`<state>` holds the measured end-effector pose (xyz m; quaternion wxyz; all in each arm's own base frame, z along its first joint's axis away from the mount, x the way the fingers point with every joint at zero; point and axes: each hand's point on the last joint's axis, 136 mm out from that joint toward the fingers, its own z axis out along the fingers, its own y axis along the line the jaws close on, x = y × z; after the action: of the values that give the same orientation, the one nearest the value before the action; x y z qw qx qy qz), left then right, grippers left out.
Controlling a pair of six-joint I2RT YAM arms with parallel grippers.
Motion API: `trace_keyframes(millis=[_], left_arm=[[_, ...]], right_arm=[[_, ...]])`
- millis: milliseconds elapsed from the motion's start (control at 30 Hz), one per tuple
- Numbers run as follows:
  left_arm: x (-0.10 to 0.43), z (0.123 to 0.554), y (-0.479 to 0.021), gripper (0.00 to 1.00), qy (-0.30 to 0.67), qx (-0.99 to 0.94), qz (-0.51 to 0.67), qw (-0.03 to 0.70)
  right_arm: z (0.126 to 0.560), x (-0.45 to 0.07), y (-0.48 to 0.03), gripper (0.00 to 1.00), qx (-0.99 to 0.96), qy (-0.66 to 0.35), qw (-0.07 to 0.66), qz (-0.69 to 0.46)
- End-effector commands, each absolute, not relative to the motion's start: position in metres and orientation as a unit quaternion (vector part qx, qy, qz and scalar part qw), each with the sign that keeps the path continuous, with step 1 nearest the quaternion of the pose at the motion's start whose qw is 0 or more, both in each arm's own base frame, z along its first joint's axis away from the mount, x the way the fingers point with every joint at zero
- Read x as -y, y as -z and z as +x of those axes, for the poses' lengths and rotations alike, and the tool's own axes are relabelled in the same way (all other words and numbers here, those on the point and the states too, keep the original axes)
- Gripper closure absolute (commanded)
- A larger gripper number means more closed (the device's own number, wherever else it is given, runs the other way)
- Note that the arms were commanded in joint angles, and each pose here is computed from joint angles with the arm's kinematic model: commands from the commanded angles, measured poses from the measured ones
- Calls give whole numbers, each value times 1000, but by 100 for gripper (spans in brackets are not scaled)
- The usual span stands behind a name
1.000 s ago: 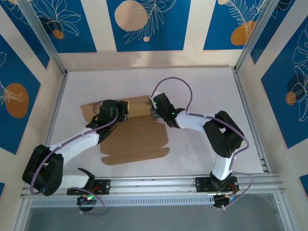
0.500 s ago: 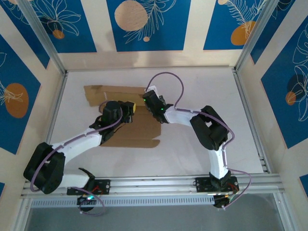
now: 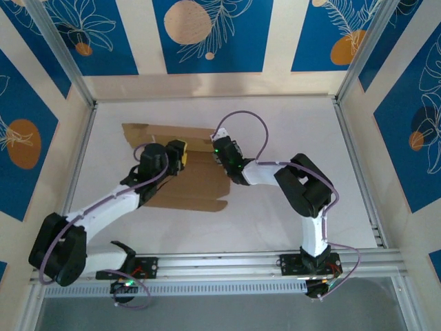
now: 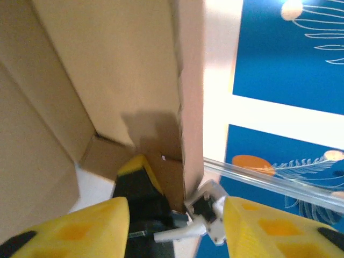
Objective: Fold the paper box
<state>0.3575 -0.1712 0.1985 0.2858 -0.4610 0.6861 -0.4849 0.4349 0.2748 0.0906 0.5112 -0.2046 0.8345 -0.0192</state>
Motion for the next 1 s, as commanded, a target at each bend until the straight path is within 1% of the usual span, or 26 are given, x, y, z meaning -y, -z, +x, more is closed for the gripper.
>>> trace_keyframes(millis=[0, 100, 200, 233, 300, 333, 400, 467, 533, 567, 600, 667, 733, 833, 900, 967], left_arm=[[148, 350, -196, 41, 450, -720, -440, 294], [128, 346, -217, 33, 406, -756, -400, 323], [107, 343, -261, 29, 332, -792, -332, 390], [102, 344, -275, 25, 309, -801, -309, 410], [96, 348, -299, 22, 258, -822, -256, 439], [92, 351, -305, 22, 234, -829, -238, 449], [83, 362, -306, 15, 176, -846, -207, 459], [74, 374, -292, 13, 154, -861, -206, 440], [86, 391, -271, 13, 191, -875, -189, 402], [95, 398, -256, 14, 215, -885, -188, 369], [107, 405, -244, 15, 236, -892, -179, 340], [139, 412, -215, 22, 295, -905, -155, 266], [158, 412, -193, 26, 335, -905, -156, 211], [173, 407, -179, 33, 368, -897, -156, 190], [181, 402, -179, 35, 385, -892, -149, 187], [193, 395, -178, 37, 409, -886, -143, 168]], right_arm=[[420, -271, -82, 100, -828, 0, 492, -270], [415, -271, -90, 100, -820, -27, 490, -294], [412, -271, -96, 100, -809, -47, 486, -327], [409, -272, -98, 100, -804, -57, 485, -338], [406, -271, -102, 100, -797, -74, 484, -353], [405, -271, -104, 100, -795, -81, 483, -357], [404, -267, -108, 100, -790, -96, 486, -360], [406, -262, -112, 100, -791, -107, 489, -352], [411, -259, -114, 100, -792, -109, 493, -343], [415, -258, -113, 100, -795, -105, 493, -339], [419, -257, -113, 100, -798, -98, 491, -335], [427, -258, -109, 100, -803, -83, 487, -334], [434, -259, -105, 100, -807, -63, 486, -329], [445, -258, -97, 100, -816, -35, 482, -316], [450, -256, -92, 100, -821, -14, 481, -308], [454, -255, -87, 100, -826, 6, 477, -300]])
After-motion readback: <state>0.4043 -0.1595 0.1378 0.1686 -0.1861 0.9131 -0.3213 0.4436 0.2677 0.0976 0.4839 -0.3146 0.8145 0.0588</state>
